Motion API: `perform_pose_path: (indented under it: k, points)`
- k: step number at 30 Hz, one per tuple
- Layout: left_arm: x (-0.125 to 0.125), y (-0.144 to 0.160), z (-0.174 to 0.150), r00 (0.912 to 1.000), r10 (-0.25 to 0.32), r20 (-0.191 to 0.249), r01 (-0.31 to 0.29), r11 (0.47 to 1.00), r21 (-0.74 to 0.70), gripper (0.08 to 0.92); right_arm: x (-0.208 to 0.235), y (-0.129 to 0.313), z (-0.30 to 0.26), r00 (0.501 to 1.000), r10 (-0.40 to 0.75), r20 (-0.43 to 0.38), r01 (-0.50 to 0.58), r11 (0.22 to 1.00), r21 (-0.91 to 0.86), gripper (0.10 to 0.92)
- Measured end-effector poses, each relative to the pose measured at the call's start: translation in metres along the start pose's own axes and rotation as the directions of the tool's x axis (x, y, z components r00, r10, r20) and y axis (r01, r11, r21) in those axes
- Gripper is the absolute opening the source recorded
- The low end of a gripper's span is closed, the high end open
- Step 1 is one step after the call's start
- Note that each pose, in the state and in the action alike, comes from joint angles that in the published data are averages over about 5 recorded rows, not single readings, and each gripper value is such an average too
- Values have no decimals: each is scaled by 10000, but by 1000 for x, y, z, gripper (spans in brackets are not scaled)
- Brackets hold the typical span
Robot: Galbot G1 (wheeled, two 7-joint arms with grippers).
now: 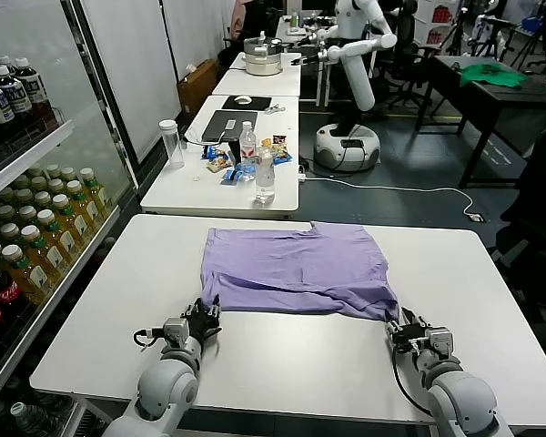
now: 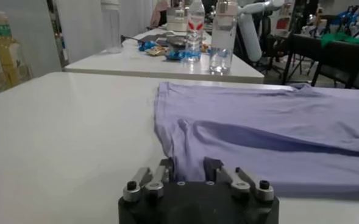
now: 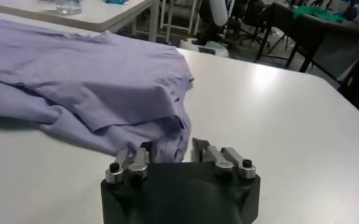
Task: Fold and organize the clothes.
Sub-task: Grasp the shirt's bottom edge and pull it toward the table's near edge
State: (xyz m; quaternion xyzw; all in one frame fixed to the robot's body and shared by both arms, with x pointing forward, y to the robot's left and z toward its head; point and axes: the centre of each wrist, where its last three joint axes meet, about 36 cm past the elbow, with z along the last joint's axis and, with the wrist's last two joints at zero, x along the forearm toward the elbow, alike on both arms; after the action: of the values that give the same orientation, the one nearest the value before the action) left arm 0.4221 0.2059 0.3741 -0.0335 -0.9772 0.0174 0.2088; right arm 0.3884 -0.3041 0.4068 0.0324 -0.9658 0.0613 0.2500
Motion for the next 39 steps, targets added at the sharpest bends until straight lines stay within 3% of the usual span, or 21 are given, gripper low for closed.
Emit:
perform_pose_path:
  k: [4,7,13,20,29,33,39]
  points:
    - [2,1,1,9999,92,57,-92,9999,97,148,4,-3,1,10000,-44,-45,43,10000,-32,149]
    - [5,2,1,9998,156,120,-158,9997,193,112,8,-5,1,10000,-44,-52,44,10000,-29,114]
    - [14,6,1,9994,286,203,-292,9992,282,111,27,-5,0,10000,-56,58,56,10000,-1,113]
    - [46,7,8,9990,379,257,-384,9991,175,111,65,1,7,9998,-95,168,92,9999,133,113]
    - [98,-1,25,9987,448,-242,-450,9989,-102,111,122,13,25,9998,186,-118,-179,9984,529,114]
    - [118,-1,27,9982,417,-423,-432,9985,-332,156,139,16,27,9991,343,-254,-321,9961,827,164]
    - [135,2,19,9993,221,-318,-243,9974,-685,322,155,16,18,9986,498,160,-511,9939,982,323]
